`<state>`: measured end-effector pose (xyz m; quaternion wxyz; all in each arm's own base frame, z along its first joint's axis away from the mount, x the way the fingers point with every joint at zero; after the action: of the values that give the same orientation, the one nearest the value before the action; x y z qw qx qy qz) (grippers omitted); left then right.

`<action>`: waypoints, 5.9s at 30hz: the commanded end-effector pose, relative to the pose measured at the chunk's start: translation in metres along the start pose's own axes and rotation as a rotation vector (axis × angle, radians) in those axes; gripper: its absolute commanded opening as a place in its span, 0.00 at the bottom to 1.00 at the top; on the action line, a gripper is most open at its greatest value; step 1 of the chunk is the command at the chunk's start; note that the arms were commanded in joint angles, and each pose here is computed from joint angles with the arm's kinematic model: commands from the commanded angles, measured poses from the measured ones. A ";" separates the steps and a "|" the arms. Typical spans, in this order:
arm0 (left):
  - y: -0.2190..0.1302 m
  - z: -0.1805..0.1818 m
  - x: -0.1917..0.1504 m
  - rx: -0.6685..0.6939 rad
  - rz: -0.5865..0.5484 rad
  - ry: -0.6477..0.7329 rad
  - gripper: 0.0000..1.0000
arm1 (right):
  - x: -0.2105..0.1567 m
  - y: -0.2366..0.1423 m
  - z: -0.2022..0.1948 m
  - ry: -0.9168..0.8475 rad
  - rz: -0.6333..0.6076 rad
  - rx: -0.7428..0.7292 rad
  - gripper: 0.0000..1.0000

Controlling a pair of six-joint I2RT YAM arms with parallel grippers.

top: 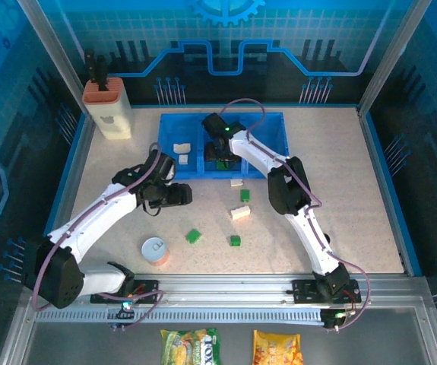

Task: Sort the legos into containers by color
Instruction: Place the lego in the container, then pick up the lego from the middle-left of the table, then place the lego in the container.

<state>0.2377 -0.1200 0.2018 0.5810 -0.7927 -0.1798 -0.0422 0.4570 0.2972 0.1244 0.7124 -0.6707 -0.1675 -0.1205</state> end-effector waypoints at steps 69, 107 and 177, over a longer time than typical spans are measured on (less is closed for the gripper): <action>0.101 -0.021 -0.107 0.284 0.404 0.279 0.44 | -0.076 -0.154 -0.058 0.031 -0.056 -0.026 0.79; 0.071 -0.097 0.054 0.094 0.139 0.270 0.38 | -0.110 -0.192 -0.112 0.096 -0.083 -0.125 0.79; 0.116 -0.141 0.209 0.001 -0.192 0.132 0.44 | -0.173 -0.192 -0.097 -0.024 0.017 -0.130 0.79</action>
<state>0.5012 -0.2357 0.1512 0.6139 -0.7539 -0.1915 -0.1349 0.2318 0.1714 0.2342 0.6632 -0.7195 -0.1540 -0.1370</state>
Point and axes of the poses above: each hand's point on the last joint's axis, 136 mm out from that joint toward the fingers, its own y axis out along the fingers, its own z axis along the line the jaws close on, x = y × z, the point moved 8 cm from there along -y, back along the fingers, and after that the axes turned 5 degrees about -y, right-handed, at the moved point
